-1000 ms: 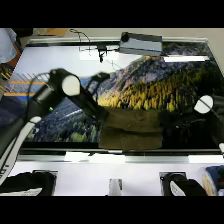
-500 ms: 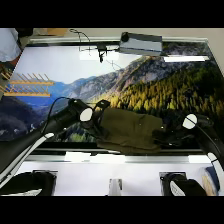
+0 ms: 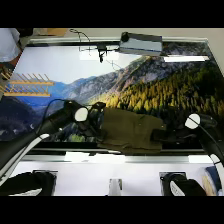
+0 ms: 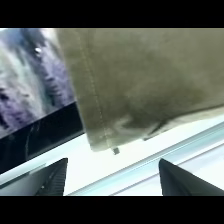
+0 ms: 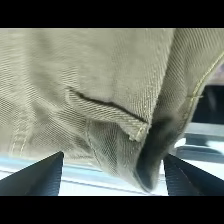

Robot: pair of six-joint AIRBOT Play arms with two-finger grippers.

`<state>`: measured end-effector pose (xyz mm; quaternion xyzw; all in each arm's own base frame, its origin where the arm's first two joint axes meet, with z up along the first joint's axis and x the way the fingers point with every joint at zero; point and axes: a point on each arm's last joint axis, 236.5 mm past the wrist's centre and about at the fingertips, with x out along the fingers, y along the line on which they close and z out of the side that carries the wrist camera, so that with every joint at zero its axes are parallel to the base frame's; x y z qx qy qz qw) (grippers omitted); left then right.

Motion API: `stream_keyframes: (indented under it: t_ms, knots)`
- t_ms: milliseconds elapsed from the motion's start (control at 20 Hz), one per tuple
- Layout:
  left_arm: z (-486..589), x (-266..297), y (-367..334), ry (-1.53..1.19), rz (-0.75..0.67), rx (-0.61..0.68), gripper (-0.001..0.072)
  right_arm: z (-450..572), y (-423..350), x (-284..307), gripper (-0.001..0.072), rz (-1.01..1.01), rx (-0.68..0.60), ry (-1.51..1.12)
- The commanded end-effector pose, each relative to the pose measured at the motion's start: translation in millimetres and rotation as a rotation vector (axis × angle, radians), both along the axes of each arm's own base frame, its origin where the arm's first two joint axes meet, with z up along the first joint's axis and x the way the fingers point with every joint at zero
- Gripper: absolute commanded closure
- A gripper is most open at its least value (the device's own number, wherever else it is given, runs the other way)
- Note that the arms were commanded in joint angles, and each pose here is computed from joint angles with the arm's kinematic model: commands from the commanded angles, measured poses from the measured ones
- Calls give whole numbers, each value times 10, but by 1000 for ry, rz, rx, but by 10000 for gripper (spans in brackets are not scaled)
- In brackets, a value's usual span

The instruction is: Fold the shirts.

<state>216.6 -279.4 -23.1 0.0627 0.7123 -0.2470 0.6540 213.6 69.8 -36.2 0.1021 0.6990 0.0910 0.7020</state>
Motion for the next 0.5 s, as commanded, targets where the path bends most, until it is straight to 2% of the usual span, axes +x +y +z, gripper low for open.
stream_keyframes:
  t_ms: [0,150,450]
  knots:
    - [481,295,76,-102,66,-85,34,336,-78,260,27,59,-38,-113]
    - [940,587,233,-223,139,-153,42,356,-160,414,27,33,-73,-152]
    - [1033,692,377,-249,175,-162,42,-211,-165,374,30,49,-77,66]
